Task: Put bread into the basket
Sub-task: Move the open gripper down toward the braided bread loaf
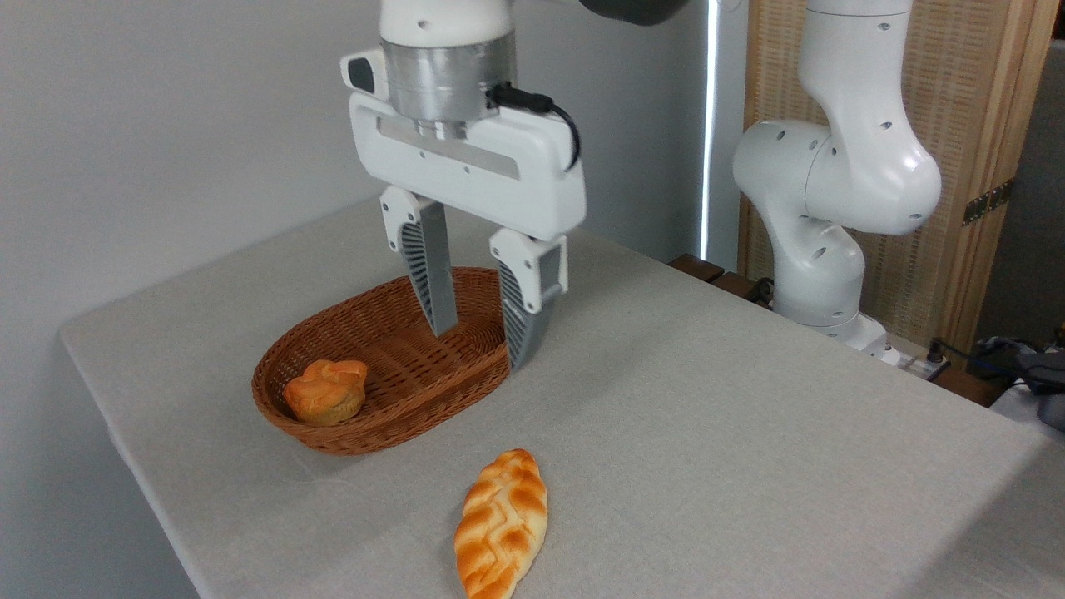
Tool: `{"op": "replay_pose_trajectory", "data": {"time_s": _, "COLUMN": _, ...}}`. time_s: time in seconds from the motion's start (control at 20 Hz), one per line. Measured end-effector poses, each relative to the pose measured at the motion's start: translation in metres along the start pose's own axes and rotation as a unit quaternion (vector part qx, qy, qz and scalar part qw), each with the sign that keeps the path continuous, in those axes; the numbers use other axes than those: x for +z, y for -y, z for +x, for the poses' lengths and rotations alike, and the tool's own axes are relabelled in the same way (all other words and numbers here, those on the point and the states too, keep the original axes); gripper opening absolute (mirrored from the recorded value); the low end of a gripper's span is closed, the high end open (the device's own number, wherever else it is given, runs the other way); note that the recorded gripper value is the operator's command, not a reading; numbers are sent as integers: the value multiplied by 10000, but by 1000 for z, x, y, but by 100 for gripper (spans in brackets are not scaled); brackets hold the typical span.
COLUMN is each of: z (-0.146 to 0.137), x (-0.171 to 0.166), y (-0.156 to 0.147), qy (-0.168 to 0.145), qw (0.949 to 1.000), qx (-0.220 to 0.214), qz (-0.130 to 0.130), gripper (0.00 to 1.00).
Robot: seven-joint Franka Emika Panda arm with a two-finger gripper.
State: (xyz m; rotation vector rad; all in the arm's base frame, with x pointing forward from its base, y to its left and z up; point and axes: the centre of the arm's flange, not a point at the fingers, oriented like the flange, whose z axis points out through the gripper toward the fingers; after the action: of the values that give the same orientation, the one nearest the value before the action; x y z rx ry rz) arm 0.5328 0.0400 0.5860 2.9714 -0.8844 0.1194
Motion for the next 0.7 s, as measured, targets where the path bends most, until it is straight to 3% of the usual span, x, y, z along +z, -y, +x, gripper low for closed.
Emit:
{"op": "replay_pose_trajectory", "data": {"time_s": 0.15, "z": -7, "x": 10, "y": 5, "qy": 86, "qw": 9984, "qx": -552, "qz": -57, "gripper": 100}}
{"op": "replay_pose_trajectory", "data": {"time_s": 0.3, "z": -8, "x": 20, "y": 4, "qy": 119, "qw": 9934, "qx": -1136, "qz": -69, "gripper": 100}}
{"op": "replay_pose_trajectory", "data": {"time_s": 0.45, "z": -7, "x": 31, "y": 6, "qy": 49, "qw": 9842, "qx": -1769, "qz": -17, "gripper": 100}}
{"op": "replay_pose_trajectory", "data": {"time_s": 0.7, "z": 0, "x": 36, "y": 7, "qy": -224, "qw": 9624, "qx": -2704, "qz": 88, "gripper": 100}}
